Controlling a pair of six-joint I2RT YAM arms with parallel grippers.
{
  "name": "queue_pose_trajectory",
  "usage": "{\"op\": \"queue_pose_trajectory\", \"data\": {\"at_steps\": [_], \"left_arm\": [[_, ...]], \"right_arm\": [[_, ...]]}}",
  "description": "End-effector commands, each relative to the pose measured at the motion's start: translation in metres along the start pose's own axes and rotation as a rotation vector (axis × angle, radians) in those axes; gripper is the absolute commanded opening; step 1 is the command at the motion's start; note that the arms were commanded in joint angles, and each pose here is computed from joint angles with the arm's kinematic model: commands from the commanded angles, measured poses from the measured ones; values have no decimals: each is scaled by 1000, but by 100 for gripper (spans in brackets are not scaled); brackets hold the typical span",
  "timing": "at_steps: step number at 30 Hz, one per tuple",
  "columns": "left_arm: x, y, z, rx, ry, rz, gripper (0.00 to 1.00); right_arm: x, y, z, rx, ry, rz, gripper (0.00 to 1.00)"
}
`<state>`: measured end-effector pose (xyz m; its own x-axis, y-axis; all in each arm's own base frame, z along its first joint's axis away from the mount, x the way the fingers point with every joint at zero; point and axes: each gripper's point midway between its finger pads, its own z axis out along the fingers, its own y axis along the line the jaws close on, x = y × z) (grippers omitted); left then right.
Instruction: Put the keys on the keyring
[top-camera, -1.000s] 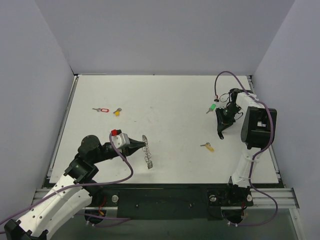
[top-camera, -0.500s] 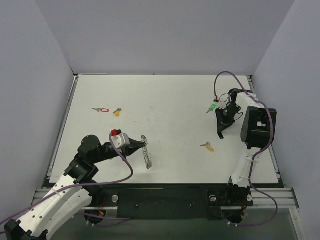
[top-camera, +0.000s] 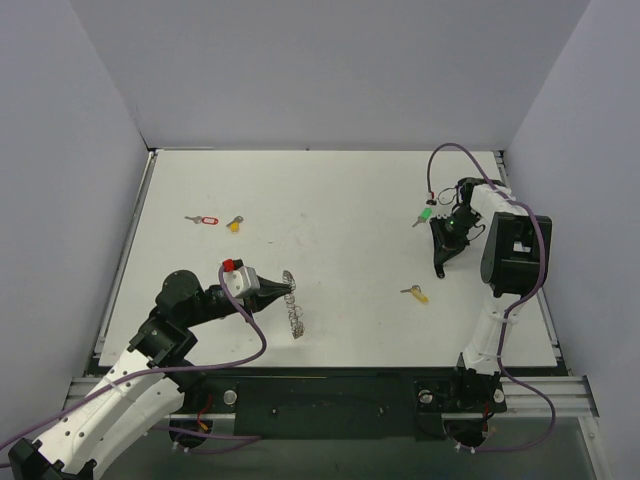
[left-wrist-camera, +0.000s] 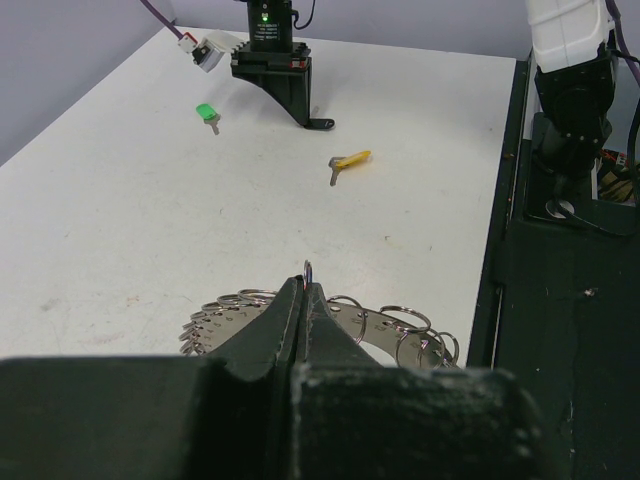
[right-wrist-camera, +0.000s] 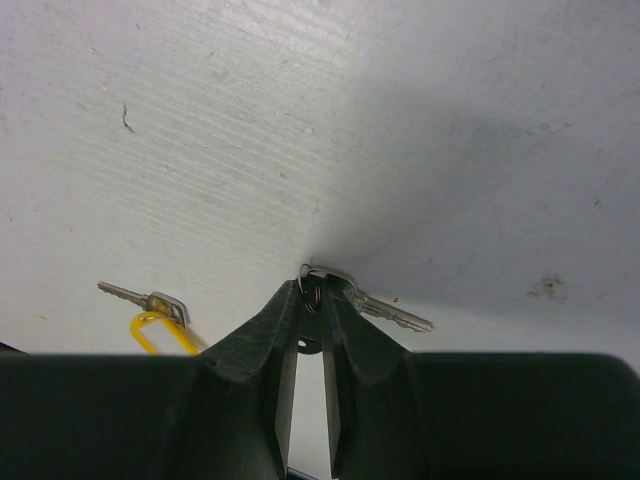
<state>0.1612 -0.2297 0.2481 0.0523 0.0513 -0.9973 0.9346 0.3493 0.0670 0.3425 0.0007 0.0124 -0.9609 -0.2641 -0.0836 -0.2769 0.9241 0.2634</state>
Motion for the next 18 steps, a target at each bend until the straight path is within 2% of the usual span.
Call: {"op": "queue_pose_trajectory", "data": {"at_steps": [1, 13, 18], "left_arm": [[-15, 0, -1, 6, -48, 42, 0], [-14, 0, 0, 8, -46, 40, 0], [-15, -1, -1, 9, -48, 44, 0]], "right_arm": [[4, 3, -2, -6, 40, -5, 11], [3, 4, -4, -4, 35, -8, 0], [3, 3, -9, 8, 25, -18, 0]]}}
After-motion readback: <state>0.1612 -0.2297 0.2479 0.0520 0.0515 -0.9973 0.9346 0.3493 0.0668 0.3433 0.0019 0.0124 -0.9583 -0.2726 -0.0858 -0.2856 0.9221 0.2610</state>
